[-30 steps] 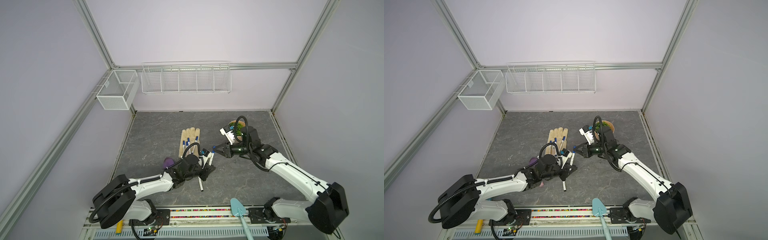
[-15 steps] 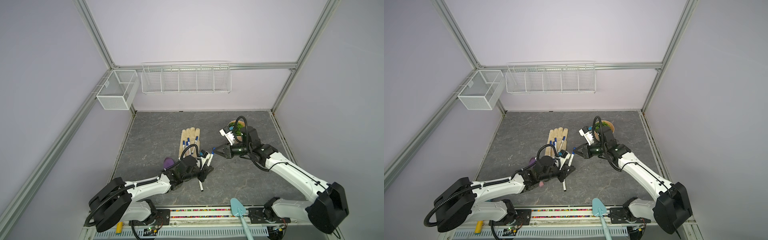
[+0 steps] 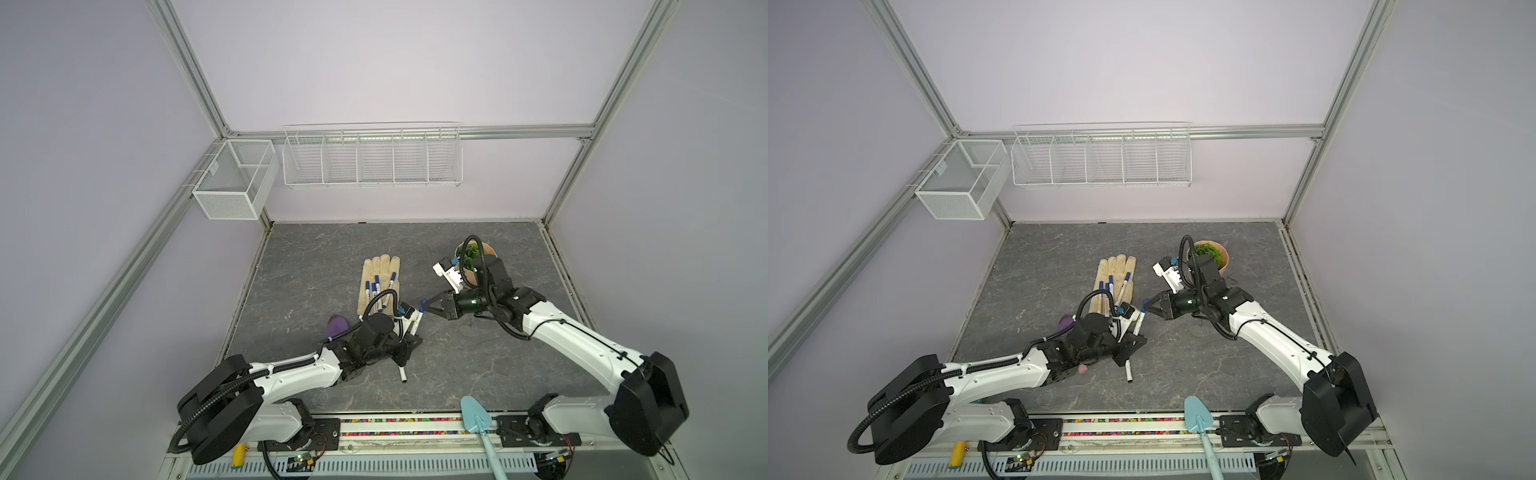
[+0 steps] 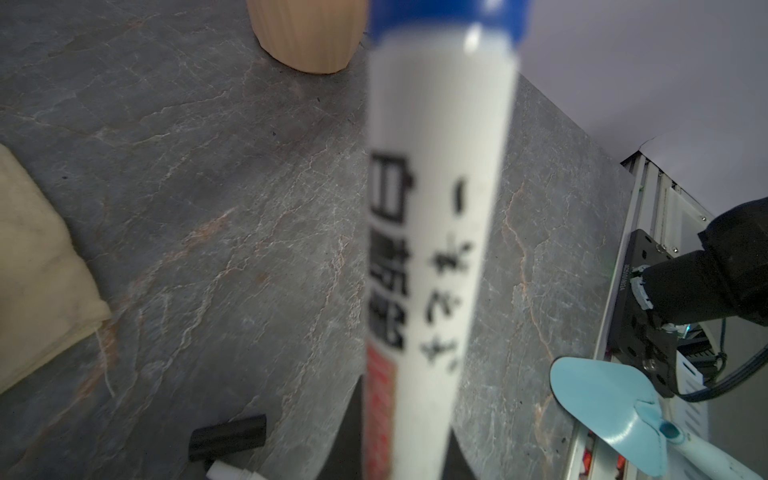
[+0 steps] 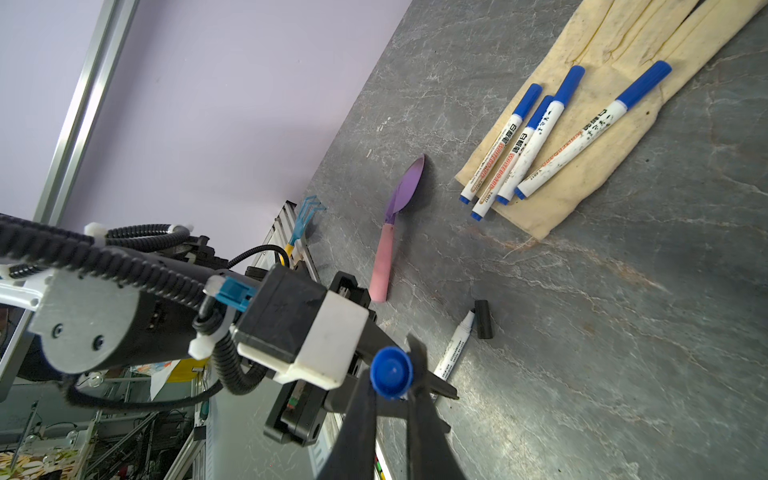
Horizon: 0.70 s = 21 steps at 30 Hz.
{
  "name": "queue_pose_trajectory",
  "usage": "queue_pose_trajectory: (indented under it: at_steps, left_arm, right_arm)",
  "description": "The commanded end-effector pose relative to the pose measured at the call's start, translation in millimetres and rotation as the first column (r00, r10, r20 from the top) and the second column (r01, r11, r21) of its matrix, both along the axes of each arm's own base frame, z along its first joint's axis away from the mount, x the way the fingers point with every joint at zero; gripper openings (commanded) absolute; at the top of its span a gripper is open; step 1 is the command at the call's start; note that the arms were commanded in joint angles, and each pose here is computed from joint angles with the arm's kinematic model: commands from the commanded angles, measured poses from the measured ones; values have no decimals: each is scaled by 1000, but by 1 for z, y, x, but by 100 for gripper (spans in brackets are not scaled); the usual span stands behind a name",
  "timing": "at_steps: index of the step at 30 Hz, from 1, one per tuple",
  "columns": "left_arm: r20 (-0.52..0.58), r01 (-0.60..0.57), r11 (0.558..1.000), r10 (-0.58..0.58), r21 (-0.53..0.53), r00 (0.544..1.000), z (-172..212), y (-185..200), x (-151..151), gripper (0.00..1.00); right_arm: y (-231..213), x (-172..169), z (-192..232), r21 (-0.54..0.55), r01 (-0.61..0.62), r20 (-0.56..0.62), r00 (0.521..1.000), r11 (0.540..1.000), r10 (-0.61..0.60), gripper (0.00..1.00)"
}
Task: Insert the pens into the pen caps
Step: 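Press the blue cap down onto the white marker with the right gripper, then carry the capped marker to the glove with left gripper while right gripper reaches loose marker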
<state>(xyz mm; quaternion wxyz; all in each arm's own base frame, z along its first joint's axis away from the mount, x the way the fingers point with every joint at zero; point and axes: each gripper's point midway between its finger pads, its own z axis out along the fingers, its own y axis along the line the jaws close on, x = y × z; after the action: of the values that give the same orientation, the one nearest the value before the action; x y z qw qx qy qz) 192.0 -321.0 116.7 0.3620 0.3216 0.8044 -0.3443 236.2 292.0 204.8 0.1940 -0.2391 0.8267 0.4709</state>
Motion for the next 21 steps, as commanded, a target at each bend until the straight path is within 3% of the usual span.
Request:
queue_pose_trajectory:
  at_steps: [1,9,13,17,21]
  left_arm:
    - [221,-71,952,140,-297,965,109,-14,41,0]
    - [143,-87,954,132,-286,981,94,-17,39,0]
    - [38,-217,939,235,-266,971,77,-2,53,0]
    - [-112,-356,914,340,-195,934,47,21,79,0]
    - [-206,-460,886,442,-49,873,6,40,101,0]
  right_arm:
    - [-9,-75,-57,-113,-163,-348,931,980,115,7]
    - [-15,-51,-75,-183,-75,-333,943,980,10,7]
    - [-28,-28,-75,-196,23,-308,948,980,-84,7]
    - [-46,-9,-77,-201,133,-306,933,971,-191,7]
    - [-52,-2,-81,-217,162,-310,924,963,-226,8]
